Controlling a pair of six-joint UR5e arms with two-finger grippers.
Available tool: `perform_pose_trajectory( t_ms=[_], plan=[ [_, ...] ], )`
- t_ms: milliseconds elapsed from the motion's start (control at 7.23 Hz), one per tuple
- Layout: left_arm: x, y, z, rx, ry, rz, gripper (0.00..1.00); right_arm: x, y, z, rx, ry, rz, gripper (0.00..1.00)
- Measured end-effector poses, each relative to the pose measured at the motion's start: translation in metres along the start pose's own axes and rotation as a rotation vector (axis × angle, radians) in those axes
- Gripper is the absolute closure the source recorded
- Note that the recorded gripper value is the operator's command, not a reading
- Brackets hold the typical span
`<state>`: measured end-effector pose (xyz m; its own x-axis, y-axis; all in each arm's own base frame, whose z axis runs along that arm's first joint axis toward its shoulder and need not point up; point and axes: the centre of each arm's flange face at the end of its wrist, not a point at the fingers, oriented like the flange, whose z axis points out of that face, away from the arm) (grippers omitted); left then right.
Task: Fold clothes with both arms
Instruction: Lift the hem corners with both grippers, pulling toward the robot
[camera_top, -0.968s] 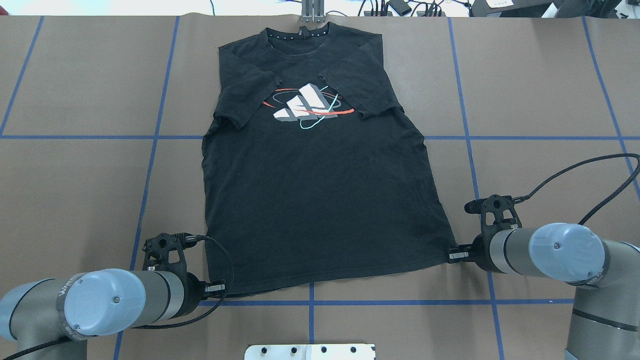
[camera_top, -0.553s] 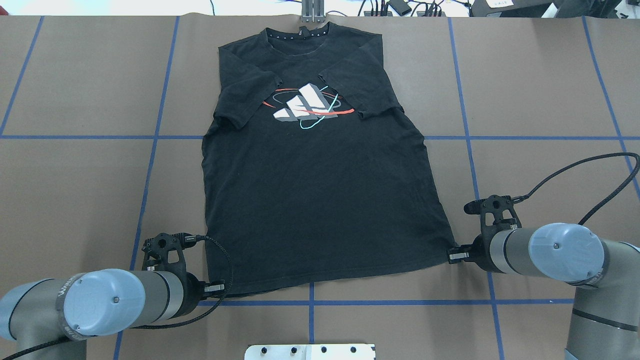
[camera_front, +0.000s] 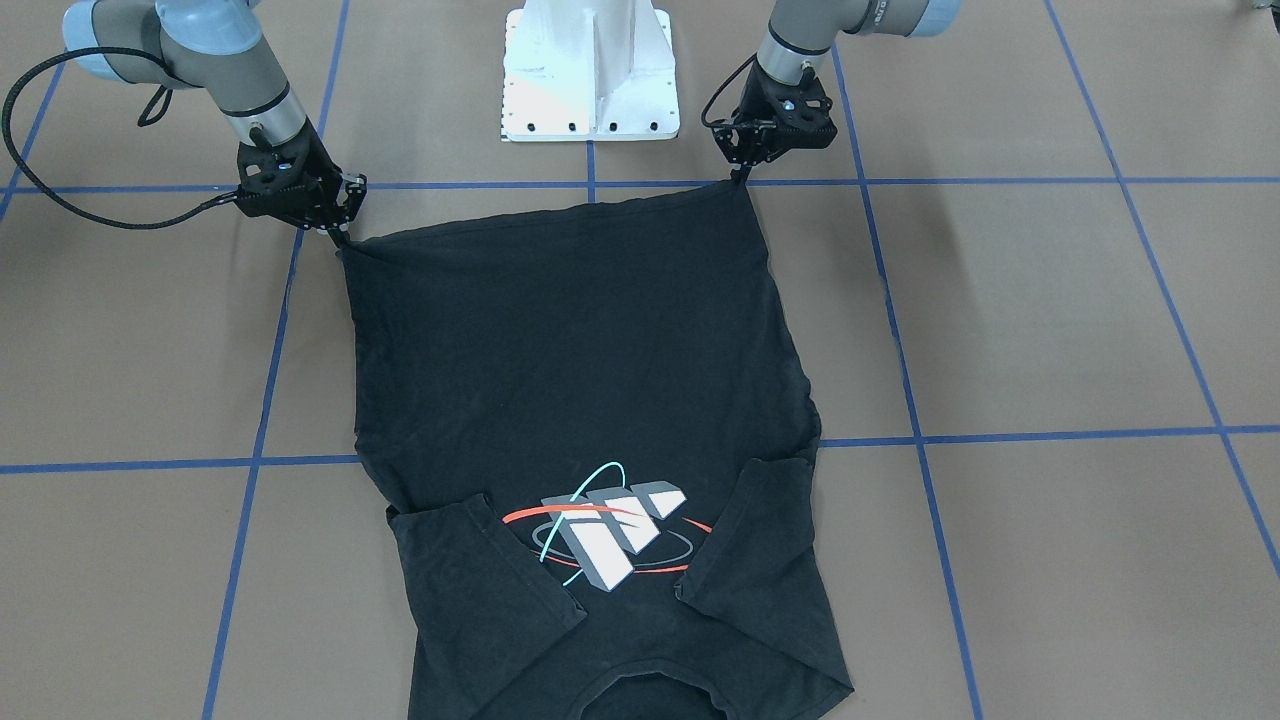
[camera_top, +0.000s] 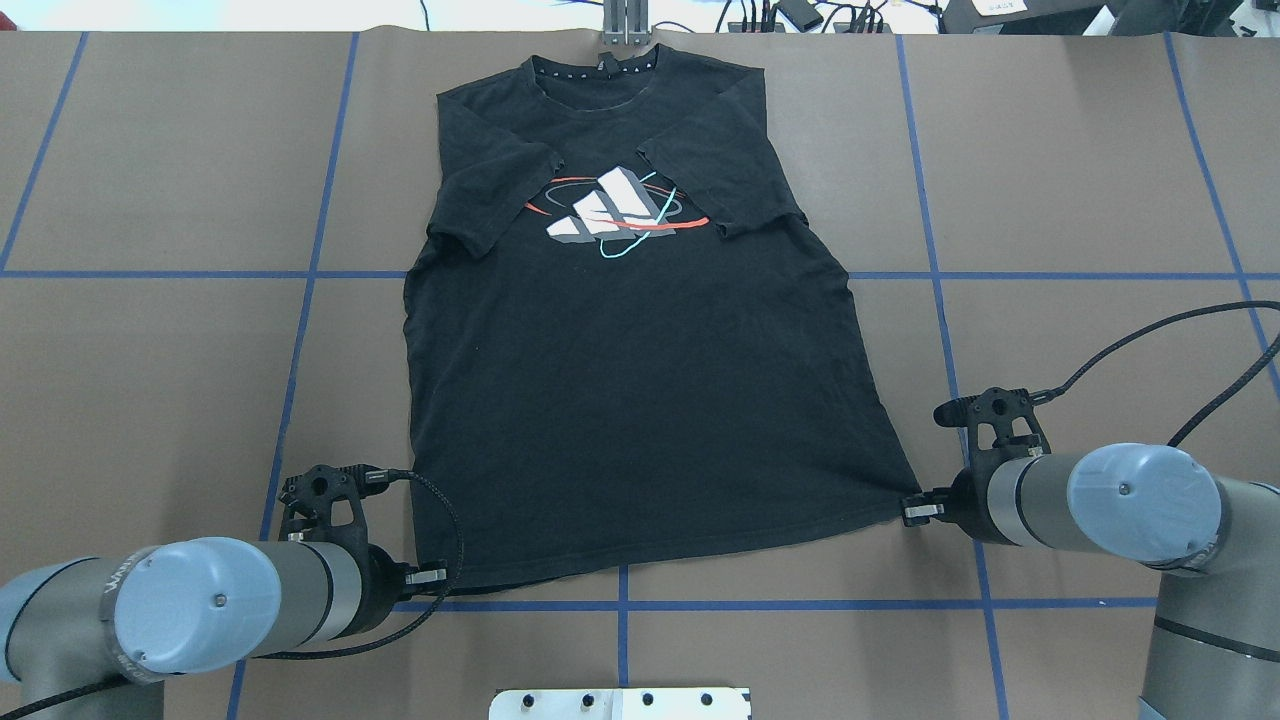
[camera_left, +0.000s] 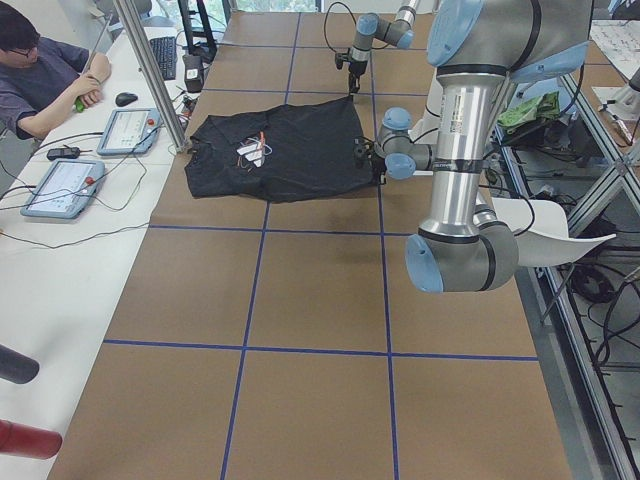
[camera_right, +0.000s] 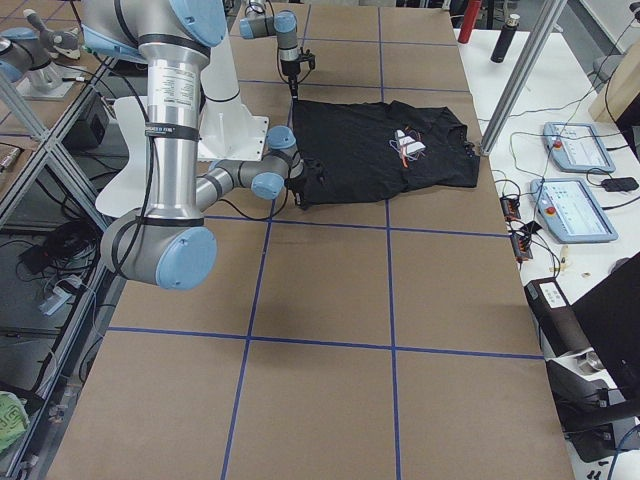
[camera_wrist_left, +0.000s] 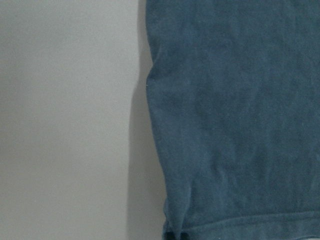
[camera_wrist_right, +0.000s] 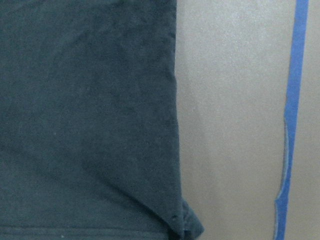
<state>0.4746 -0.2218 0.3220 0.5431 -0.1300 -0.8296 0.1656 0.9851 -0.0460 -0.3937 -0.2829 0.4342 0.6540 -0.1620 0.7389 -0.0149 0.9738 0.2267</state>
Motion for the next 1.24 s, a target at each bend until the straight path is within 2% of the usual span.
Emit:
perform_pose_trajectory(
  t_ms=[276, 553, 968, 1106, 1244],
  plan=[
    [-0.006, 0.002, -0.033, -0.010, 0.034, 0.035, 1.00, 0.009, 0.012, -0.026, -0.039, -0.023, -0.001, 1.00],
    [-0.013, 0.010, -0.074, -0.069, 0.075, 0.058, 1.00, 0.008, 0.038, -0.064, -0.123, -0.079, -0.023, 1.00],
    [-0.017, 0.021, -0.122, -0.130, 0.132, 0.073, 1.00, -0.029, 0.077, -0.126, -0.268, -0.226, -0.075, 1.00],
    [-0.013, 0.025, -0.142, -0.164, 0.166, 0.077, 1.00, -0.040, 0.082, -0.151, -0.300, -0.276, -0.072, 1.00],
    [-0.010, 0.024, -0.160, -0.191, 0.197, 0.078, 1.00, -0.043, 0.081, -0.173, -0.309, -0.307, -0.060, 1.00]
  ],
)
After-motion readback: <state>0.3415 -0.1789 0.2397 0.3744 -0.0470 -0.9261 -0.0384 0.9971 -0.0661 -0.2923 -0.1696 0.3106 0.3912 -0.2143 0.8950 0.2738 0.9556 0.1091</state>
